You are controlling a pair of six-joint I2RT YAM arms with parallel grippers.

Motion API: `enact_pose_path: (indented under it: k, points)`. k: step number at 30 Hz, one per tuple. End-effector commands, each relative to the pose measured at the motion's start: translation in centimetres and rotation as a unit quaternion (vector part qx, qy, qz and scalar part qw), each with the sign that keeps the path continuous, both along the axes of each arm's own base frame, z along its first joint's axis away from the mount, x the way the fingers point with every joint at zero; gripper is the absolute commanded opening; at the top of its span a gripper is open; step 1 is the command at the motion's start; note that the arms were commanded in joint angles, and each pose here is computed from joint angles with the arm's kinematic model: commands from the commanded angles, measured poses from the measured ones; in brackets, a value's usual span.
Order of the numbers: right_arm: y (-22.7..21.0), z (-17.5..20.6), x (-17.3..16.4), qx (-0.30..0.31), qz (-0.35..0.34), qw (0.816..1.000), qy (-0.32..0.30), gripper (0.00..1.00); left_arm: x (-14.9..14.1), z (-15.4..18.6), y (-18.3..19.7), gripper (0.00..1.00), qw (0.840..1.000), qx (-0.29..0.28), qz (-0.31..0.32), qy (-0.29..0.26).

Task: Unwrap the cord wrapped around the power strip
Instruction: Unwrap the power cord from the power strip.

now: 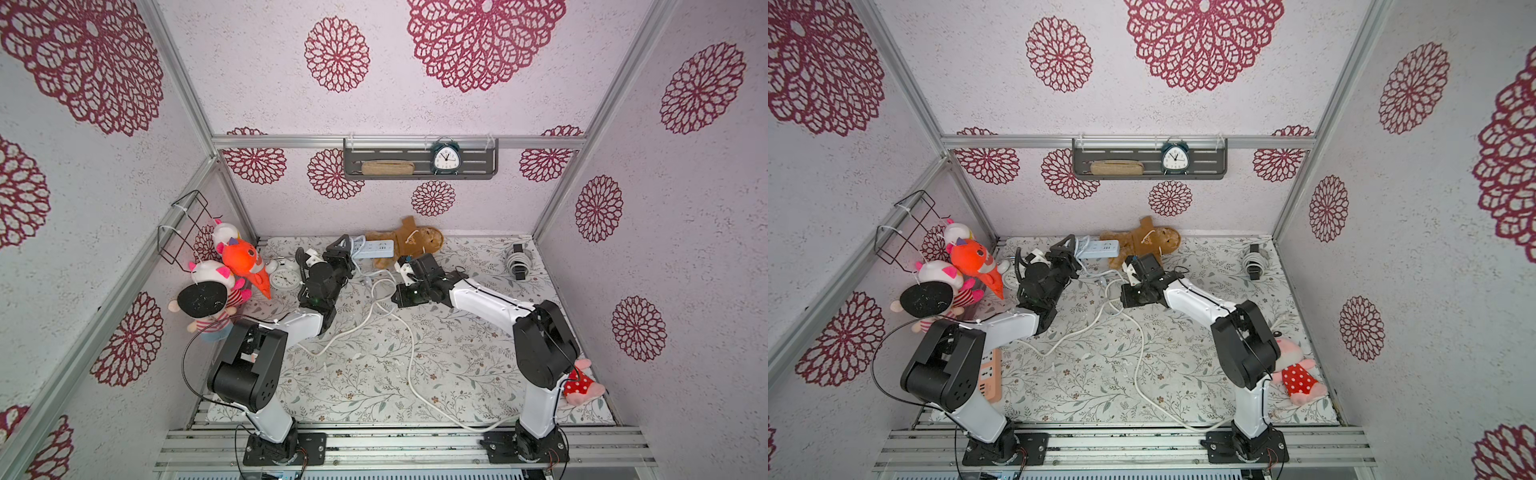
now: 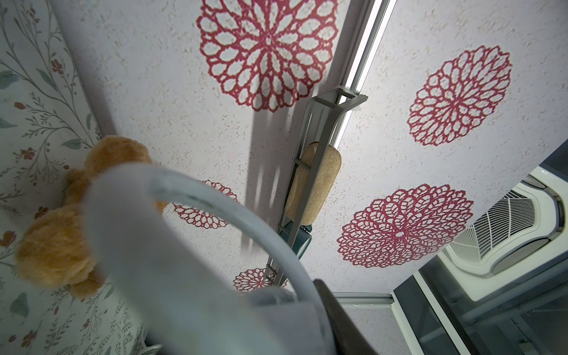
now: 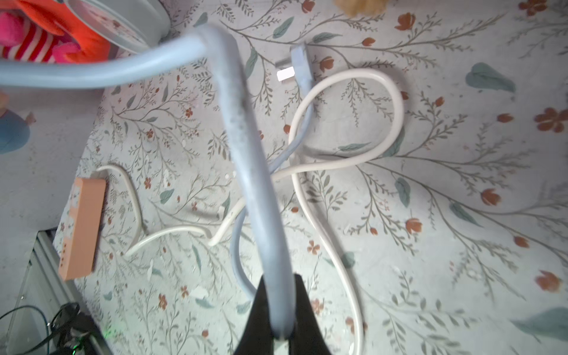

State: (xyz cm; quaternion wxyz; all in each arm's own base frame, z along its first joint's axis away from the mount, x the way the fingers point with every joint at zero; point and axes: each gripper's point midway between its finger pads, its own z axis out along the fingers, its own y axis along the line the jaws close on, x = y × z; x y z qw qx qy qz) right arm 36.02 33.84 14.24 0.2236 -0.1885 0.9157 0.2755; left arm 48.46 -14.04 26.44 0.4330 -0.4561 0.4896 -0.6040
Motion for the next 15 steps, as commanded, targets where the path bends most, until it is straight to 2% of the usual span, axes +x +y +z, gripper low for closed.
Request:
enact_pose_path:
  k: [1,4,7,9,13,15]
  points:
    - [-1.8,2.8,-5.5,-0.036,0.081,0.995,0.047,0.00,-0.2,2.5,0.6,0.00,0.999,-0.020,0.007,-0.033]
    - [-3.1,4.2,-7.0,-0.071,0.113,0.990,0.056,0.00,-0.2,2.6,0.6,0.00,0.999,-0.020,0.006,-0.032]
    - [-3.8,6.3,-7.2,-0.089,0.133,0.986,0.038,0.00,-0.3,2.4,0.8,0.00,0.999,-0.021,0.007,-0.028]
    - [-3.3,7.9,-7.6,-0.069,0.158,0.985,0.027,0.00,-0.3,2.1,0.9,0.00,0.999,-0.027,0.008,-0.024]
    - [-2.2,8.4,-9.1,-0.031,0.232,0.971,0.042,0.00,-0.2,1.0,1.3,0.00,0.999,-0.048,0.010,-0.020]
    - [-1.8,10.3,-9.7,0.014,0.254,0.967,0.033,0.00,0.0,0.1,1.5,0.00,0.999,-0.046,0.014,-0.009]
